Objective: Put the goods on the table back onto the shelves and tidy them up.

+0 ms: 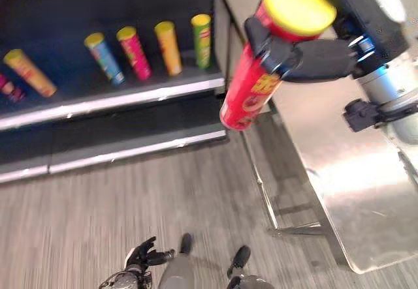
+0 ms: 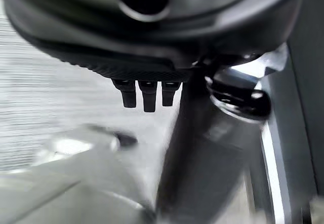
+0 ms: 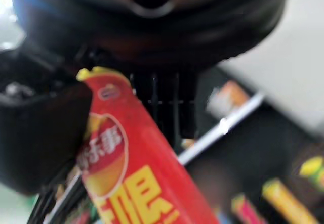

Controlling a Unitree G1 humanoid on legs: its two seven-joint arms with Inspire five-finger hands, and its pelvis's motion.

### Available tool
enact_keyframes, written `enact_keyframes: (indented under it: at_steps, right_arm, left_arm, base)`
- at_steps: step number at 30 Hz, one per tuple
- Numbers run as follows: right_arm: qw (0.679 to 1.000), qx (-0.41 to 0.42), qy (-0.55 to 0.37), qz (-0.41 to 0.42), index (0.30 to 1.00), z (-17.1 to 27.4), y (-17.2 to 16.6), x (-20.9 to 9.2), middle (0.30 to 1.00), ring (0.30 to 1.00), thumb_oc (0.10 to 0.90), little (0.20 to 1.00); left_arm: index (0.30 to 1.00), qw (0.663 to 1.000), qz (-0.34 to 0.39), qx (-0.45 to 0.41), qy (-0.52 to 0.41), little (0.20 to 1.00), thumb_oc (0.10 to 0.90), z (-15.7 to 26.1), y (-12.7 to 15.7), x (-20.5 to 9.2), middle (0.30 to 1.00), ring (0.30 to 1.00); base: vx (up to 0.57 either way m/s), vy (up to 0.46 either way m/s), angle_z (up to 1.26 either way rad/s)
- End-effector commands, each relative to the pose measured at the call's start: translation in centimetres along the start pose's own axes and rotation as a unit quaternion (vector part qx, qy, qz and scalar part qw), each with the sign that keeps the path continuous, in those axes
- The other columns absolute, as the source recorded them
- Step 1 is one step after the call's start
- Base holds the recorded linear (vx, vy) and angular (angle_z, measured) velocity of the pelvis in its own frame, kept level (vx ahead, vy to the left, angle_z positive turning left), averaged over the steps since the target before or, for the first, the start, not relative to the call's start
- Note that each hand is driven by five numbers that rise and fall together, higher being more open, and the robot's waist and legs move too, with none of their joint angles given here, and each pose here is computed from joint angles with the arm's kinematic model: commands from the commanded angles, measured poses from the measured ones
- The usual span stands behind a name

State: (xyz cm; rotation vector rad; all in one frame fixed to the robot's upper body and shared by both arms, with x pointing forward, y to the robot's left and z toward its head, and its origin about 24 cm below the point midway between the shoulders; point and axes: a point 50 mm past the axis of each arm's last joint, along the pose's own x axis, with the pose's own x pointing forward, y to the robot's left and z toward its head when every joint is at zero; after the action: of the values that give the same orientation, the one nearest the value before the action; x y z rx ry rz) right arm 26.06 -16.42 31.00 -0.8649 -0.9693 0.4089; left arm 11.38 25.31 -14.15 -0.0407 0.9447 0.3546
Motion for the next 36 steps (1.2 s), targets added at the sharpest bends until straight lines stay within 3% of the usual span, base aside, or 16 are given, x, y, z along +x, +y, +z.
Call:
enact_keyframes:
  at_steps: [1, 7, 12, 23, 36]
  right_arm:
    - [0.991, -0.044, -0.105, -0.071, 0.3, 4.1, -3.0, 0.6, 0.3, 0.3, 0.4, 0.3]
    - [0.992, -0.043, -0.098, -0.061, 0.3, 3.7, -0.5, 0.5, 0.3, 0.3, 0.4, 0.3]
    - [0.994, -0.047, -0.087, -0.052, 0.3, 3.2, 0.1, 0.4, 0.3, 0.3, 0.4, 0.3]
    - [0.998, -0.041, -0.022, -0.033, 0.3, 0.3, 1.0, 0.7, 0.3, 0.3, 0.4, 0.3]
    - [0.993, -0.067, 0.045, -0.083, 0.3, -1.6, 0.4, -2.0, 0.3, 0.3, 0.4, 0.3]
  left_arm:
    - [0.9, 0.997, -0.016, 0.071, 0.02, 0.9, 0.8, -1.6, 0.6, -0.7, 0.9, 0.9]
    - [0.9, 0.993, 0.007, 0.114, -0.019, 0.9, 0.8, 1.4, 2.2, 0.0, 0.9, 0.9]
    - [0.9, 0.994, 0.007, 0.11, -0.013, 0.9, 0.8, 1.1, 2.6, -0.1, 0.9, 0.9]
    - [0.9, 0.996, -0.046, 0.076, -0.008, 0.9, 0.8, -0.3, -0.9, -0.5, 0.9, 0.9]
    - [0.9, 0.991, -0.046, 0.126, -0.017, 0.9, 0.8, 0.5, -0.8, -0.3, 0.9, 0.9]
  base:
    - [-0.07, 0.395, 0.52]
    - [-0.18, 0.544, 0.49]
    - [-0.05, 0.232, 0.5]
    - [0.06, 0.029, 0.4]
    - [0.25, 0.341, 0.03]
